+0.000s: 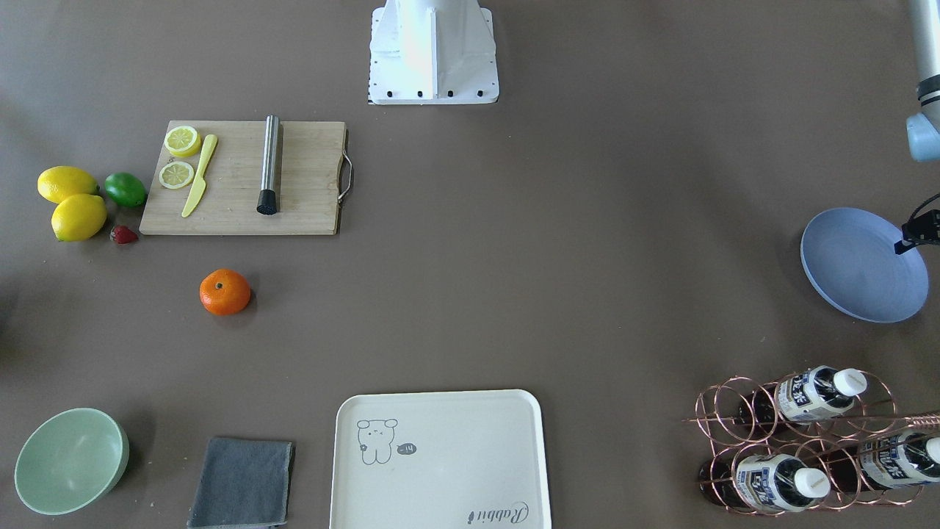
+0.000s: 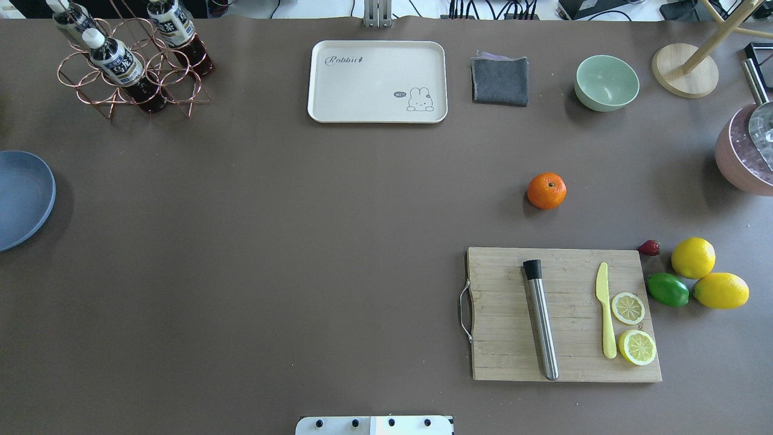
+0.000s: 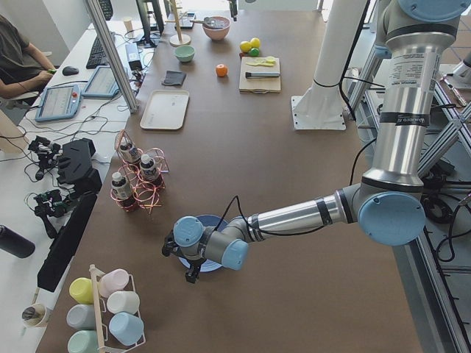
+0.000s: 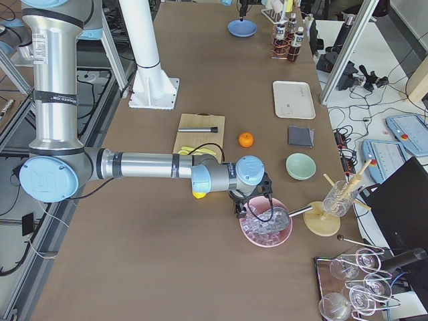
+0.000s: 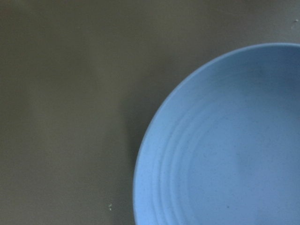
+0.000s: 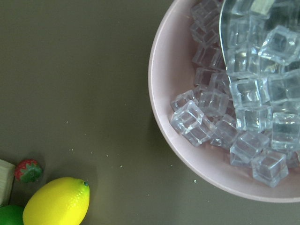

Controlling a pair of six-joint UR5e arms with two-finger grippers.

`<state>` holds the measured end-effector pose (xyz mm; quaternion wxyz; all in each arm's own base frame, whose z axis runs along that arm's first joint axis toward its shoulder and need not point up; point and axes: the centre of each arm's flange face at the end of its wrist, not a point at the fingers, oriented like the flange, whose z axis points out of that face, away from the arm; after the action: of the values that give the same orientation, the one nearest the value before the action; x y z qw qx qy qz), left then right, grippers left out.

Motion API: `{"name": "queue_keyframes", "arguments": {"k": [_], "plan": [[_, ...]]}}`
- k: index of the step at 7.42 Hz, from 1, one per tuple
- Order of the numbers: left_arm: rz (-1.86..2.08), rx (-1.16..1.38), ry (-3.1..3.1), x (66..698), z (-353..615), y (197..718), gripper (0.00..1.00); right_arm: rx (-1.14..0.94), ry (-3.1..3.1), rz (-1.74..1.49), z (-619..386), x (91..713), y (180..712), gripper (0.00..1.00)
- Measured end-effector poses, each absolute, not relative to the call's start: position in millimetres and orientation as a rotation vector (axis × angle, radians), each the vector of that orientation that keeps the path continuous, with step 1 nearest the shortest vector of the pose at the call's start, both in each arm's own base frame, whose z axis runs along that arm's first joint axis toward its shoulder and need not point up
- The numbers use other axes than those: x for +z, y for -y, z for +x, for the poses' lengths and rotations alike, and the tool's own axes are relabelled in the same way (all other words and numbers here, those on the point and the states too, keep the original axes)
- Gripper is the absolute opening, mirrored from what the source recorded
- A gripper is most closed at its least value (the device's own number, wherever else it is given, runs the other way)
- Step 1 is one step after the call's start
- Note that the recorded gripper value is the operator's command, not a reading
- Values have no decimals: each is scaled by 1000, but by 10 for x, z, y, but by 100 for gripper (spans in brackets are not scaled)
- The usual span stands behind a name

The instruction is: Pick orange to plate

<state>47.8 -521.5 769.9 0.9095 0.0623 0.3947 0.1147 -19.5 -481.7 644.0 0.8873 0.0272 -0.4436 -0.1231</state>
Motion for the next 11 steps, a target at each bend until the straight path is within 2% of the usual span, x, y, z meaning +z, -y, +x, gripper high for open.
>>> {"name": "queue_keyframes", "arguments": {"k": [2,6,8,11], "plan": [[105,206,-814,7771,485,5248,81,-257,922,58,-198,6432,4820,100],[71,166,-811,7853,501,5282,40,-258,924,59,-200,6421,4821,100],[63,154,-811,7854,516,5286,0,-259,925,61,-199,6407,4811,100],[63,148,-813,7815,534,5305,0,-264,926,71,-201,6353,4812,100]]}}
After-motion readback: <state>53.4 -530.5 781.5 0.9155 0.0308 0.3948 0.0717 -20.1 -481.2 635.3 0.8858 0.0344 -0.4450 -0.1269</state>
